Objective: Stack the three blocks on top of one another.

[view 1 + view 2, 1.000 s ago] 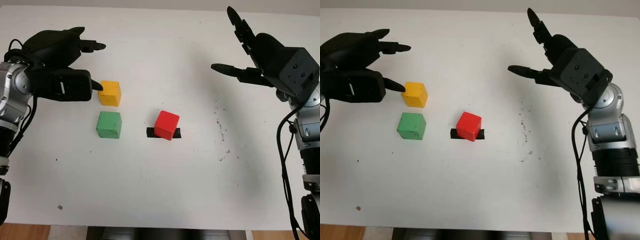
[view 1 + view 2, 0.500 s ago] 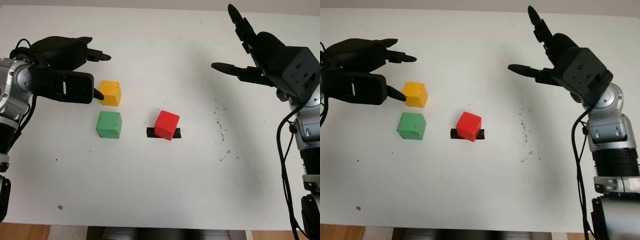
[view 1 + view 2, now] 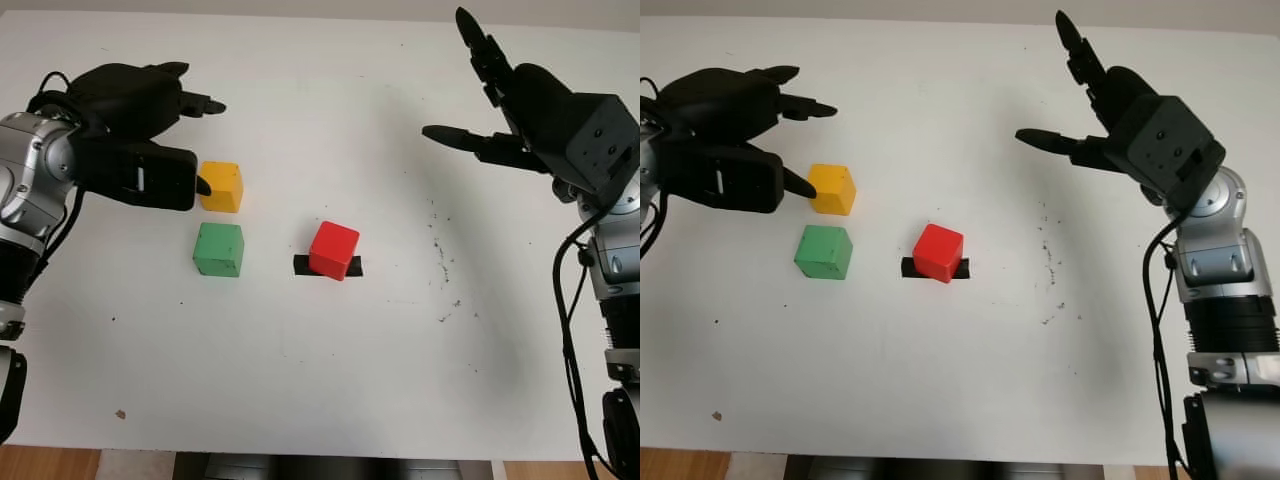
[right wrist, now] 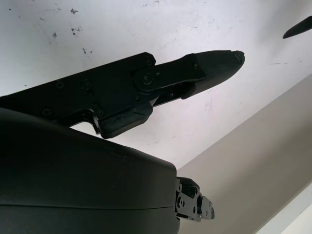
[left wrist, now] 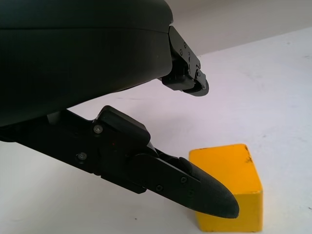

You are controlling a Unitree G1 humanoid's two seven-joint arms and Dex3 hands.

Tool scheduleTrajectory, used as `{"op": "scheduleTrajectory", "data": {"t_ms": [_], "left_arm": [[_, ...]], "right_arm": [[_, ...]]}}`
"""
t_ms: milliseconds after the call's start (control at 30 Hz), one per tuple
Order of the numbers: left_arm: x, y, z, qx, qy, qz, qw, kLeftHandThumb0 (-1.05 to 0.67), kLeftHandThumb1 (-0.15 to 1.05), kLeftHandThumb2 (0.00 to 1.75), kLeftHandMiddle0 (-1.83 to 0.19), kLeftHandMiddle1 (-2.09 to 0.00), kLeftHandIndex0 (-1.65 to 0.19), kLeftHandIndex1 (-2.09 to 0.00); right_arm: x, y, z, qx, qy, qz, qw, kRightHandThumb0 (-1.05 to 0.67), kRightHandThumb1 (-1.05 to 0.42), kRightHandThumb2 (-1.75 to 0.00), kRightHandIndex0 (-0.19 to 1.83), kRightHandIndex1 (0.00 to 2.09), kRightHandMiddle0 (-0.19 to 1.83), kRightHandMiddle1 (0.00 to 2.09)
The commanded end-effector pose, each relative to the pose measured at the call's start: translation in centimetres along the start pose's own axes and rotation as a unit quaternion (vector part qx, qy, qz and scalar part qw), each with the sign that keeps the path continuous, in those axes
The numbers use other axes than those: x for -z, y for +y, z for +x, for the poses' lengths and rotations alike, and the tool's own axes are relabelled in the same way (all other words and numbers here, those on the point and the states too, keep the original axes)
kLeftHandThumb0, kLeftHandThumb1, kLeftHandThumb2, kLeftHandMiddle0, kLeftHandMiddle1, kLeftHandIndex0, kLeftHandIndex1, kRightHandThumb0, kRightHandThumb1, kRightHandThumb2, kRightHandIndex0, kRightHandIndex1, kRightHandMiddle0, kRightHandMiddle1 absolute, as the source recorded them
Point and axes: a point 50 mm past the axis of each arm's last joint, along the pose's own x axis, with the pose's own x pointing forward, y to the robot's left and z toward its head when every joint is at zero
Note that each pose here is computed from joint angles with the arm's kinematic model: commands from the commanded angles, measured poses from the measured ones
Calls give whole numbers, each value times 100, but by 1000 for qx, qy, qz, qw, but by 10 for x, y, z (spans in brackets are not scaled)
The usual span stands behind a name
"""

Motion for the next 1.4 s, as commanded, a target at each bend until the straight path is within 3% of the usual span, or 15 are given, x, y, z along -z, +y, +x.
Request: {"op": "scheduleTrajectory", "data": {"t_ms": [0, 500, 767, 1367], "left_arm": [[0, -1, 0, 3, 0, 3, 1000, -93, 94, 5, -1, -6, -41, -8], [-1, -1, 0, 16, 0, -5, 1000, -91, 91, 5, -2, -6, -44, -9], [-6, -15, 3, -4, 36, 66, 997, -86, 91, 5, -4, -6, -44, -8], [-8, -29, 5, 11, 20, 37, 999, -85, 93, 5, -8, -6, -50, -9]], "right_arm": [[0, -4, -1, 6, 1, 6, 1000, -78, -105, -15, -19, 0, -19, 0], [0, -2, -2, 6, 3, 9, 1000, -76, -105, -15, -19, 0, -19, 0], [1, -2, -3, 4, 1, 10, 1000, -74, -105, -15, -19, 0, -19, 0], [1, -2, -3, 6, -2, 15, 1000, -73, -105, -15, -19, 0, -19, 0]]}}
